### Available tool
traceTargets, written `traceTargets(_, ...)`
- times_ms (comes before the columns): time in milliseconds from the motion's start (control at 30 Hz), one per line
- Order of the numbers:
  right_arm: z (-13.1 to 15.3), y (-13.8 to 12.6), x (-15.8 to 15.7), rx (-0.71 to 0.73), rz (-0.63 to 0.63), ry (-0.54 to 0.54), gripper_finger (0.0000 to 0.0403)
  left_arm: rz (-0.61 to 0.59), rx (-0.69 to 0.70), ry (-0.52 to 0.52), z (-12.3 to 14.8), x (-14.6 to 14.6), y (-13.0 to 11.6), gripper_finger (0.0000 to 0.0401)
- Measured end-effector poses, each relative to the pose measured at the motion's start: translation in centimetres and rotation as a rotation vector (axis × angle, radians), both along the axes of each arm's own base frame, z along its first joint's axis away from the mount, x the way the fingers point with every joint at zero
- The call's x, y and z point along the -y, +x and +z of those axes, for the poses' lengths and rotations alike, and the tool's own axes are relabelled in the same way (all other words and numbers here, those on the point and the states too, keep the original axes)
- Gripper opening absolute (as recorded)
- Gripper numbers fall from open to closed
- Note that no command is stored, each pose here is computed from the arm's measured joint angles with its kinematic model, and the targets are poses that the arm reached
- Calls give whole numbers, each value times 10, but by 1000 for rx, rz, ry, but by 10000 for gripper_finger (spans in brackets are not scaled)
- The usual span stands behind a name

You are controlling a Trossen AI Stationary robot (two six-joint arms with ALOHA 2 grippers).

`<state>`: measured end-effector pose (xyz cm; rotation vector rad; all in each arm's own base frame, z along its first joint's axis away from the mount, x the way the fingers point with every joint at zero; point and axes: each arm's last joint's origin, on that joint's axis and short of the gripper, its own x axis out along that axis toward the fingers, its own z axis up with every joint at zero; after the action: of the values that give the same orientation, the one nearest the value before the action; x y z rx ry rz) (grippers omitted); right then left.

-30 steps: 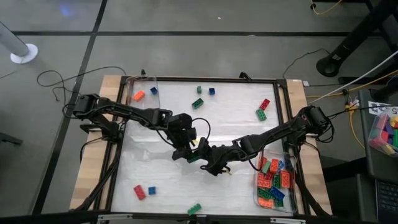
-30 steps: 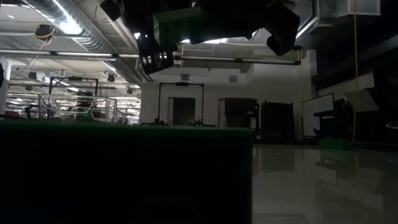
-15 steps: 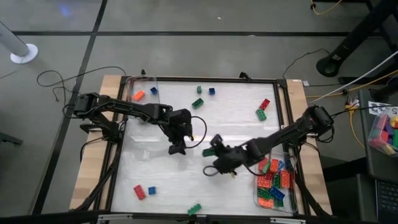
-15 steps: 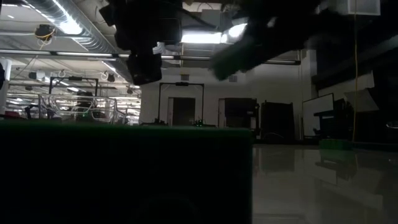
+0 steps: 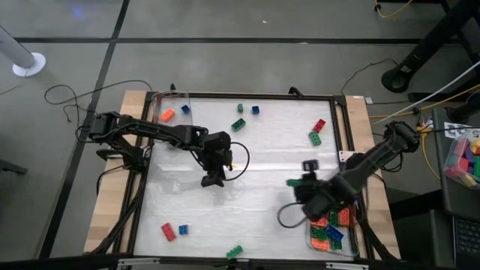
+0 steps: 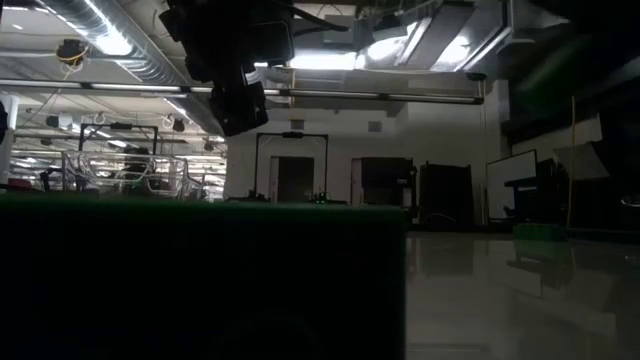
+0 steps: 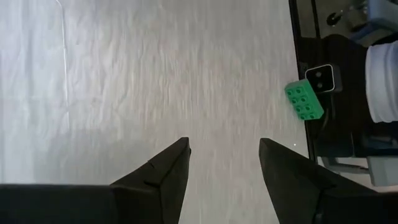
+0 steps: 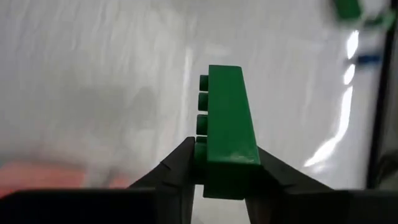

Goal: Sort blocks by size
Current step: Put the 8 stud green game piece into the bottom transparent bin

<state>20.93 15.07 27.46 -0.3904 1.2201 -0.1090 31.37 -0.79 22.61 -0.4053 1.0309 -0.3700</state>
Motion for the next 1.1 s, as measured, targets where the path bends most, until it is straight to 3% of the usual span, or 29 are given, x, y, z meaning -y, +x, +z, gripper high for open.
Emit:
traceTargets(300, 3, -57, -20, -204, -322, 125, 113, 1, 1, 8, 0, 0, 0, 182)
traceTargets(733, 2, -77, -46, -208, -434, 289, 115, 37, 4, 84, -1, -2, 0, 182)
traceTargets(1100, 2, -77, -46, -213, -465, 303, 115, 47, -1, 81, -1, -2, 0, 182)
